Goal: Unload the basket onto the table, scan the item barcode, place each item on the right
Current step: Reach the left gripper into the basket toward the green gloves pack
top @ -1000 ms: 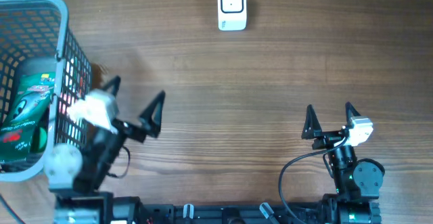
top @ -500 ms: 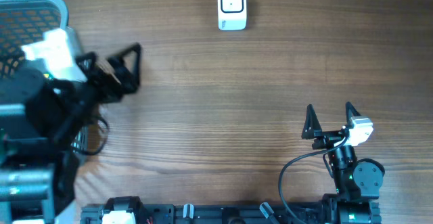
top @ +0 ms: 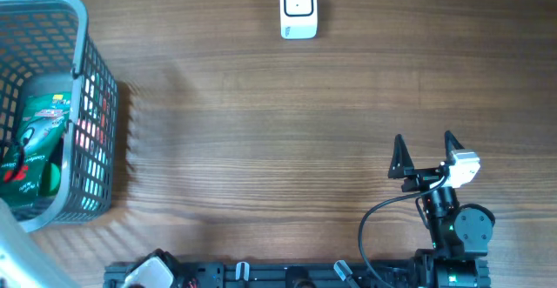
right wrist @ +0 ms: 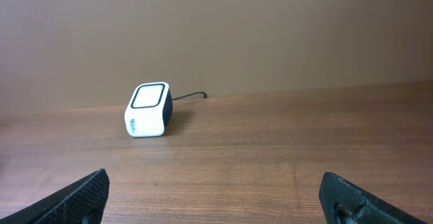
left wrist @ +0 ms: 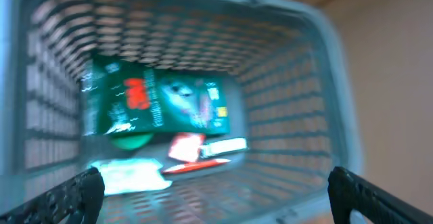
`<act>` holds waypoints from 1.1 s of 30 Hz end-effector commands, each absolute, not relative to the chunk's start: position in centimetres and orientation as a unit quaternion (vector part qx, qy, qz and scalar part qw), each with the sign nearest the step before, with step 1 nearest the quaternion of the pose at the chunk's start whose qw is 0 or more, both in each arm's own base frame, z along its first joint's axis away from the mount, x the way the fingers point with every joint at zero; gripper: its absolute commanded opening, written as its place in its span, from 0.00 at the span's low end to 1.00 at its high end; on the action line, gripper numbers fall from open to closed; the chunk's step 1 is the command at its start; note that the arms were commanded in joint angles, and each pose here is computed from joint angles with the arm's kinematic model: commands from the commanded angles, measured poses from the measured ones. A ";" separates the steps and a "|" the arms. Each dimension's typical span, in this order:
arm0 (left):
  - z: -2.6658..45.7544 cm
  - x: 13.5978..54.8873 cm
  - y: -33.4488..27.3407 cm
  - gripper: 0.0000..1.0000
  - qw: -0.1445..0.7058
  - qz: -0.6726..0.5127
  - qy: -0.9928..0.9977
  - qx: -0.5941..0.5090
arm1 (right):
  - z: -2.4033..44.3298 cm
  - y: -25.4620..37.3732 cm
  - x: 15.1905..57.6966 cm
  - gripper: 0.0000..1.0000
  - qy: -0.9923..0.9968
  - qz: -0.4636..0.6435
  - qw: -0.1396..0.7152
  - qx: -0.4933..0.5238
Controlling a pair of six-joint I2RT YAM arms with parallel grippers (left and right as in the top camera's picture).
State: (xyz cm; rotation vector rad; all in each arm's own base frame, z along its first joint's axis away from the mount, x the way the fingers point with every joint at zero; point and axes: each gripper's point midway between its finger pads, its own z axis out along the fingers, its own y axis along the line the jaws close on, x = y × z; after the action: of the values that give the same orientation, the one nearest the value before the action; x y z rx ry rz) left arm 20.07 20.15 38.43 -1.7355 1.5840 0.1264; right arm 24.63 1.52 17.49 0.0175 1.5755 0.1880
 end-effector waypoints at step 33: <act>14.8 31.9 26.7 1.00 0.163 -0.005 0.404 -0.900 | 17.7 1.4 24.6 1.00 0.704 0.084 0.705 0.012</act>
State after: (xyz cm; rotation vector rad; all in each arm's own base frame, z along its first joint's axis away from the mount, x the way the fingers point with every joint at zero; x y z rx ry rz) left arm 31.01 28.06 15.40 -2.4755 1.3058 0.0270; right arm 24.63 1.52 17.49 0.0175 1.5755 0.1880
